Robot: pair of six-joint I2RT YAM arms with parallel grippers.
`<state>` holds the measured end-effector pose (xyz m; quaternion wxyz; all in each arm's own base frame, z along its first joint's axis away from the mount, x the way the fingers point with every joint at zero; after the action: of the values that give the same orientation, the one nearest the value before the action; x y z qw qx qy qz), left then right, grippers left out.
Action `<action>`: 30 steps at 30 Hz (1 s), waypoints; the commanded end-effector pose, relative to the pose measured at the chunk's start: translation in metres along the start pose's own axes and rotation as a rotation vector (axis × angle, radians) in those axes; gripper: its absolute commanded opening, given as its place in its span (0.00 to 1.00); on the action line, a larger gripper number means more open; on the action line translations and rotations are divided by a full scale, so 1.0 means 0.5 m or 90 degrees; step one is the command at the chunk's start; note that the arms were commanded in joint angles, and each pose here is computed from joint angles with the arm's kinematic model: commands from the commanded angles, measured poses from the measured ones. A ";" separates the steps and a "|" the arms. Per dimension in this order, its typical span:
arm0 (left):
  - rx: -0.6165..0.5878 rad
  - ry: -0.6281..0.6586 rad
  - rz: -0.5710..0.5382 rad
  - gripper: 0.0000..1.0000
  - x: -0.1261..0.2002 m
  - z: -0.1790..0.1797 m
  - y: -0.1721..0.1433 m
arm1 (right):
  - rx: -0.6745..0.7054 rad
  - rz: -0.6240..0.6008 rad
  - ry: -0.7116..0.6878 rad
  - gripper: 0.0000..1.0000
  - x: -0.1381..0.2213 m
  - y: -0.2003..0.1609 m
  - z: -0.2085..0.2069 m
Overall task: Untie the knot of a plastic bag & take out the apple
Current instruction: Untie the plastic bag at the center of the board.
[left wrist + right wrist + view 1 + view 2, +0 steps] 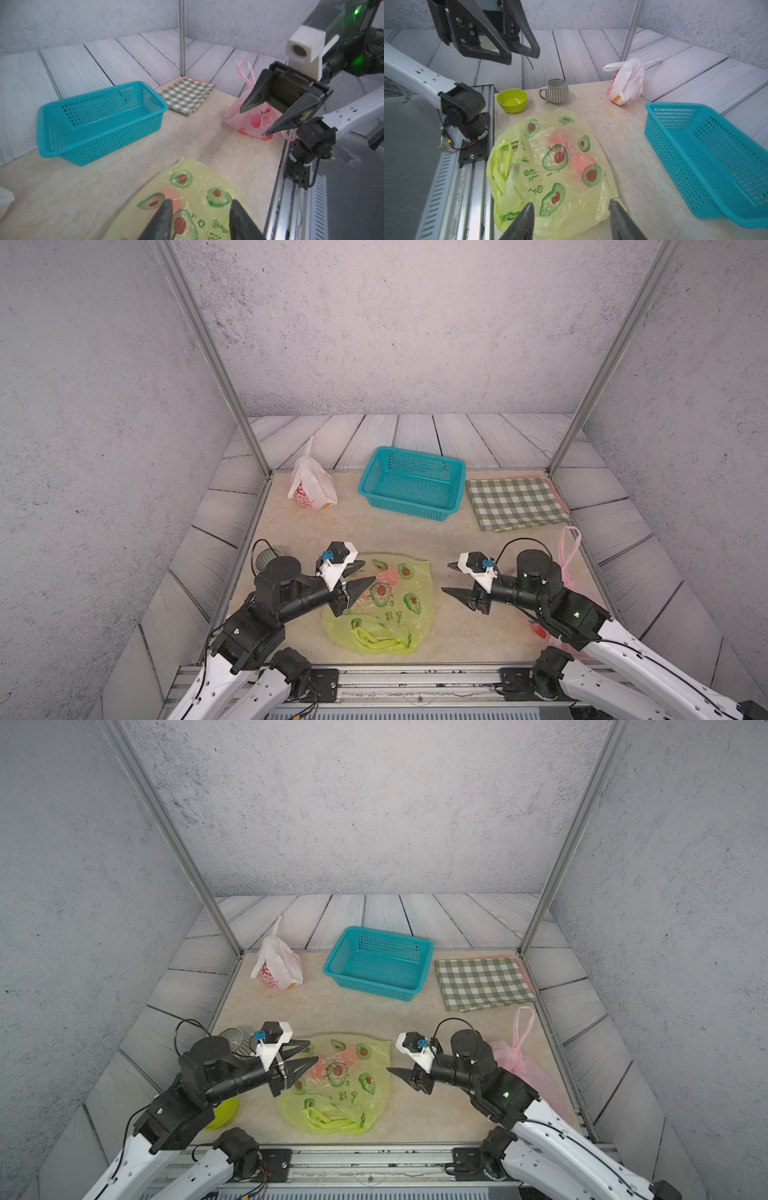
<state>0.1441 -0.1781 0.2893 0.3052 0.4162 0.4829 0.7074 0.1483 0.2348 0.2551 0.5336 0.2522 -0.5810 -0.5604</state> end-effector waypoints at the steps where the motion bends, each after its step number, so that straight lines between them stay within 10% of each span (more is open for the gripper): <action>1: 0.002 -0.028 0.058 0.46 -0.003 -0.027 -0.030 | -0.114 0.086 0.013 0.60 -0.019 -0.055 0.012; 8: 0.225 -0.045 0.199 0.32 -0.027 -0.068 -0.096 | -0.451 0.196 -0.025 0.56 -0.096 -0.167 0.003; 25: 0.280 0.015 0.253 0.39 -0.081 -0.140 -0.201 | -0.529 0.205 -0.067 0.69 -0.191 -0.291 0.023; 30: 0.263 0.047 0.245 0.38 -0.073 -0.123 -0.201 | -0.551 0.182 -0.041 0.36 -0.221 -0.256 0.028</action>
<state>0.1023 -0.2048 0.1674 0.0559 0.5556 0.5284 0.6396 0.1201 0.2888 0.0789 0.6489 -0.1268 -0.3660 -0.6549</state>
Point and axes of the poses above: each gripper's point midway between its finger pads, its own x axis back along the fingers, its own z axis along the line the jaws close on, y = z × x, the point moved 2 cm from there along x, back along the fingers, and after that the axes turned 15 degrees about -x, right-handed, at the moved point
